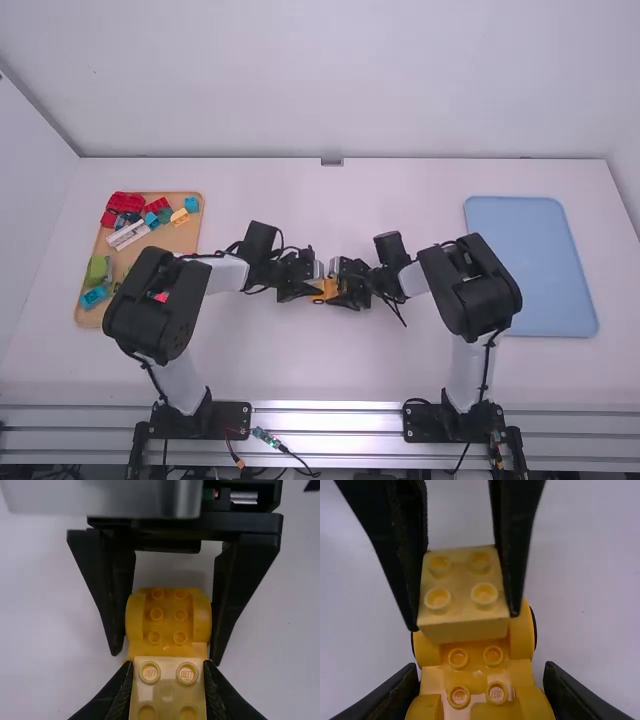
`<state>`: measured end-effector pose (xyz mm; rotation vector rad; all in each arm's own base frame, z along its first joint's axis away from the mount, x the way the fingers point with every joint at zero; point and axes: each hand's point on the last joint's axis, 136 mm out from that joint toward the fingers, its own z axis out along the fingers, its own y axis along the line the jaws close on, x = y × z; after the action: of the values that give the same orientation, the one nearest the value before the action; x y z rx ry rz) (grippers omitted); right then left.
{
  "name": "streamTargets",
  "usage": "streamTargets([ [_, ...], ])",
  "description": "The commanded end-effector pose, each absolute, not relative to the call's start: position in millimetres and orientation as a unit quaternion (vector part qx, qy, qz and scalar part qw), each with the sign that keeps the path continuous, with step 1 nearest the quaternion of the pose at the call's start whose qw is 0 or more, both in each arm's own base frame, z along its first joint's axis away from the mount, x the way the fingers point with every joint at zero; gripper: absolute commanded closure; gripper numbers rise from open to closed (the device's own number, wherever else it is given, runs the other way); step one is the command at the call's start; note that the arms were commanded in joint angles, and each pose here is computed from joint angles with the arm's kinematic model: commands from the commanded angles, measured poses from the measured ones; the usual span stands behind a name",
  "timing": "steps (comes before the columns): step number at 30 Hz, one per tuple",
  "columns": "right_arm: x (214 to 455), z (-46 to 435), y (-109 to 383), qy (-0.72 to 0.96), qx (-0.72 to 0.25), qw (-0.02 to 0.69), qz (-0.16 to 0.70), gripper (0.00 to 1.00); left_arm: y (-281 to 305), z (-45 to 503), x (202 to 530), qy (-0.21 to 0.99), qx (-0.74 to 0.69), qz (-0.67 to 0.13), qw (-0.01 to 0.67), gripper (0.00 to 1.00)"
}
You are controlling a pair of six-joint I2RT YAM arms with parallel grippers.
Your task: Assemble lego blocks to make yellow taxi
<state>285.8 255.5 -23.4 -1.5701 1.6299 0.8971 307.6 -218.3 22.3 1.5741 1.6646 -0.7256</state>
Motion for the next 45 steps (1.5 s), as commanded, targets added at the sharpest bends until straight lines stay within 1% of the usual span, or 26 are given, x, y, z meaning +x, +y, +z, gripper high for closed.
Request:
streamTargets([
  [1, 282, -35, 250, 0.647, -0.599, 0.327, 0.340, 0.46, -222, 21, 309, 0.639, 0.612, -0.291, 0.363, 0.98],
  [5, 282, -35, 251, 0.647, -0.599, 0.327, 0.340, 0.46, -227, 20, 305, 0.629, 0.610, -0.314, 0.365, 0.99],
  [14, 281, -35, 251, 0.647, -0.598, 0.326, 0.342, 0.45, -227, 21, 309, 0.626, 0.612, -0.306, 0.373, 0.98],
  [15, 281, -35, 251, 0.647, -0.598, 0.326, 0.342, 0.43, -227, 21, 309, 0.626, 0.613, -0.306, 0.373, 0.98],
  [29, 281, -35, 251, 0.647, -0.598, 0.326, 0.342, 0.43, -229, 22, 308, 0.623, 0.613, -0.310, 0.374, 0.98],
  [32, 281, -35, 251, 0.647, -0.598, 0.326, 0.342, 0.44, -233, 23, 305, 0.618, 0.616, -0.315, 0.374, 0.96],
  [35, 281, -35, 250, 0.647, -0.598, 0.326, 0.342, 0.44, -233, 23, 306, 0.616, 0.617, -0.313, 0.375, 0.98],
  [45, 281, -35, 251, 0.648, -0.597, 0.326, 0.342, 0.43, -233, 18, 307, 0.632, 0.613, -0.302, 0.366, 0.98],
])
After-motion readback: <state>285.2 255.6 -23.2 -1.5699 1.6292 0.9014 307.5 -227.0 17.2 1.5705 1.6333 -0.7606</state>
